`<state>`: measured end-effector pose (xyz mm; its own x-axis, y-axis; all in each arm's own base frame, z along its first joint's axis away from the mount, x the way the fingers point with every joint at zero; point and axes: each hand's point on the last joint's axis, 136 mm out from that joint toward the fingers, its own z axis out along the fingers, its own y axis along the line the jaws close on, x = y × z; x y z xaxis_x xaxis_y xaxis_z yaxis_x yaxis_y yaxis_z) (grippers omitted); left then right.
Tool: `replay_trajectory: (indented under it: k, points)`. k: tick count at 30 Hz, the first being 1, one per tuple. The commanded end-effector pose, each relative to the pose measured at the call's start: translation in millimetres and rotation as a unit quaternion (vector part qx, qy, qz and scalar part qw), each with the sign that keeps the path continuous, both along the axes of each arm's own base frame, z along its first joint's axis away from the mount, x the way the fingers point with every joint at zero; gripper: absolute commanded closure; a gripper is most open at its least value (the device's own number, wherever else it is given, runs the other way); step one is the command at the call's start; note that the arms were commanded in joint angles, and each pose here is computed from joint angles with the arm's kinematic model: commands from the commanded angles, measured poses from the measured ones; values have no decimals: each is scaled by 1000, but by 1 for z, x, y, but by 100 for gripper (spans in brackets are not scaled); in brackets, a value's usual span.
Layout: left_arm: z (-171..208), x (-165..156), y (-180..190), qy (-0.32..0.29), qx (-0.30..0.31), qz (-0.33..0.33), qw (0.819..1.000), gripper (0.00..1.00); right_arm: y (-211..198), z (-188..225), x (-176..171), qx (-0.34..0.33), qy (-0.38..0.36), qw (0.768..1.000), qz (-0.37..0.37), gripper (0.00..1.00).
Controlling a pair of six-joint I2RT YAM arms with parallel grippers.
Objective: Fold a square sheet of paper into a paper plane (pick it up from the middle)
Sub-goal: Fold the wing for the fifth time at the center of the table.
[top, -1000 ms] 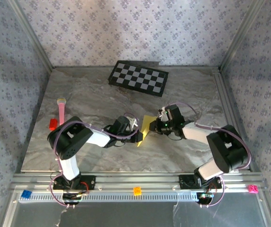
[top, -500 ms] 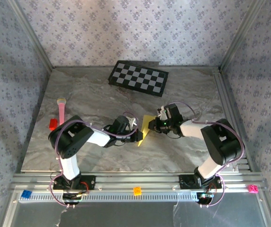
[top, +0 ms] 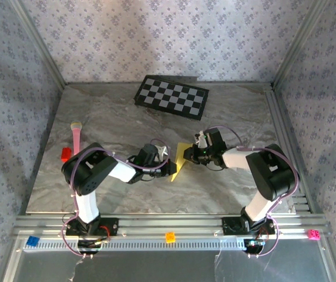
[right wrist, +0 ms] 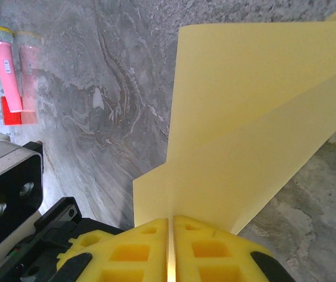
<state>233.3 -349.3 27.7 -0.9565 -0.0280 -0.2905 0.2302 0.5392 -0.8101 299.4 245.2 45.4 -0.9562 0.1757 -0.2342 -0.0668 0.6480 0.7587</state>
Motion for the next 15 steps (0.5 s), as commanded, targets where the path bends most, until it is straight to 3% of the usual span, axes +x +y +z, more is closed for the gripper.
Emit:
replay_trajectory:
  k: [1, 15]
  points:
    - [-30, -3, 14, 28, 42, 18, 999, 100, 4, 3, 8, 9, 0, 1000, 1, 88]
    - [-38, -4, 20, 46, 56, 26, 997, 100, 2, -7, 15, 3, 5, 1000, -8, 87]
